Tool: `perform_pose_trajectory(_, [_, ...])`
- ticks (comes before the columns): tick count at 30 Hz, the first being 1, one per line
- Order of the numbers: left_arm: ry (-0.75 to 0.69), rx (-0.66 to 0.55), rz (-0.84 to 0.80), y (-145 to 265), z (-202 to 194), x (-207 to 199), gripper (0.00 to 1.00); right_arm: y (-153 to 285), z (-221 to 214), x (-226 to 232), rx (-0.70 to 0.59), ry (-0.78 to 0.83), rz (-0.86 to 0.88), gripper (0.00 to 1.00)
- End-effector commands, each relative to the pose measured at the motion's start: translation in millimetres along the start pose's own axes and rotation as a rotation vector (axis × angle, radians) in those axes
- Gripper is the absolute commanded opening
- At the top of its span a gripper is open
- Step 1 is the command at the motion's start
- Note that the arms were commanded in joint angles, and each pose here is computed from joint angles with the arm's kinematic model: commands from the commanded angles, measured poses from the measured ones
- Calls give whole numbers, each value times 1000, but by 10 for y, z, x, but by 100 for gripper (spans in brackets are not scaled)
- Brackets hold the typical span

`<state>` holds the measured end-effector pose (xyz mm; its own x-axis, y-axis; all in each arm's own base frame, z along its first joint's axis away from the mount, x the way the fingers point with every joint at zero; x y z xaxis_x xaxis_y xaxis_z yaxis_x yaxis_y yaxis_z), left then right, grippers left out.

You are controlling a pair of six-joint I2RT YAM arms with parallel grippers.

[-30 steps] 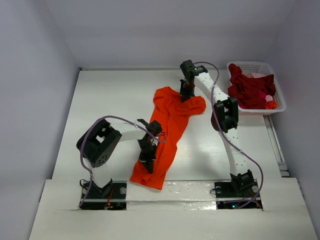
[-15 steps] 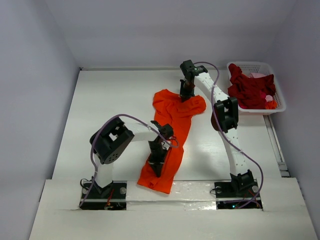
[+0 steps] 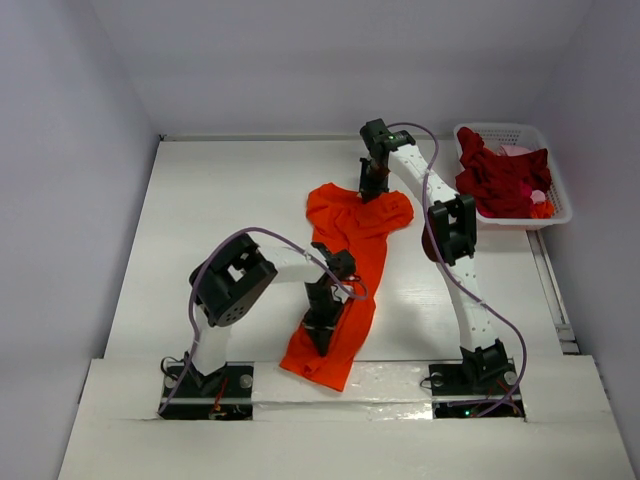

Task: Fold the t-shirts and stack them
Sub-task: Rotate the tshirt 90 degrees

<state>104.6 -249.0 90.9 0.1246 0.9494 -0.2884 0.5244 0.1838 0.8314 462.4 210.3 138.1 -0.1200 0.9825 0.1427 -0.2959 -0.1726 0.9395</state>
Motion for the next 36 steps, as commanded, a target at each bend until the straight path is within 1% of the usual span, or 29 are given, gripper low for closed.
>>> perform_pose_trajectory(1, [-25,-28,35,-7,53,-27,0,51,83,27,-38,4,13,0])
perform_pose_trajectory(3, [-24,-50,39,53,27,-42,0,51,76,21,-36,6,9,0])
perform_pose_trajectory(5, [16,-77,40,133,36,10,0,79,82,18,-44,6,3,0])
perform_pose_trajectory(8, [65,-165,65,292,42,106,0,111,85,10,-50,9,-6,0])
perform_pose_trajectory(12, [129,-304,24,667,59,144,0,156,85,14,-54,10,-4,0])
perform_pose_trajectory(17, [145,-414,27,982,17,106,0,204,59,3,-50,9,-11,0])
perform_pose_trajectory(19, [155,-478,31,1110,-3,114,0,249,44,-7,-51,9,-20,0])
perform_pose_trajectory(21, [168,-614,26,1354,76,123,0,287,39,-18,-61,10,-30,0])
perform_pose_trajectory(22, [169,-684,-6,1486,170,94,0,363,41,-14,-73,9,-29,0])
perform_pose_trajectory(23, [201,-744,-12,1615,285,175,0,360,23,-98,-72,-2,-69,0])
perform_pose_trajectory(24, [219,-776,-4,1665,404,202,0,393,9,-104,-75,-4,-73,0])
perform_pose_trajectory(25, [221,-853,-27,1836,522,161,0,522,14,-113,-101,-4,-86,0])
perform_pose_trajectory(26, [257,-914,-7,1940,644,229,0,526,-18,-188,-94,-11,-105,0])
perform_pose_trajectory(27, [264,-941,-13,1995,754,227,0,584,-29,-199,-104,-10,-113,0])
perform_pose_trajectory(28, [267,-1032,-30,2180,860,196,0,647,-44,-210,-113,-8,-122,0])
perform_pose_trajectory(29, [279,-1071,-33,2270,925,210,0,792,-23,-277,-144,-19,-135,0])
perform_pose_trajectory(30, [304,-1101,-43,2376,1014,270,0,827,-33,-351,-145,-27,-145,0])
perform_pose_trajectory(31, [305,-1163,-77,2543,1078,248,0,882,-42,-354,-153,-23,-147,0])
perform_pose_trajectory(34, [310,-1238,-113,2721,1294,329,0,1046,-37,-474,-175,-39,-167,0])
perform_pose_trajectory(35, [300,-1237,-133,2724,1351,339,0,1066,-49,-484,-176,-40,-176,0])
perform_pose_trajectory(36, [295,-1212,-133,2633,1472,346,0,1116,-59,-486,-185,-37,-177,0])
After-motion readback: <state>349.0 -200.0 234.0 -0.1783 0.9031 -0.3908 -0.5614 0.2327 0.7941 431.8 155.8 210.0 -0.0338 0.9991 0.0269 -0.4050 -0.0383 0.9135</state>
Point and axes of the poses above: each gripper's point midway between its finger pads, its own y axis back along the fingers, its own x axis along the line the jaws close on, z = x × y, the point moved 9 cm from there along y, back along the fingers, and after that the axes turned 12 degrees about y, right-handed, at the moved point
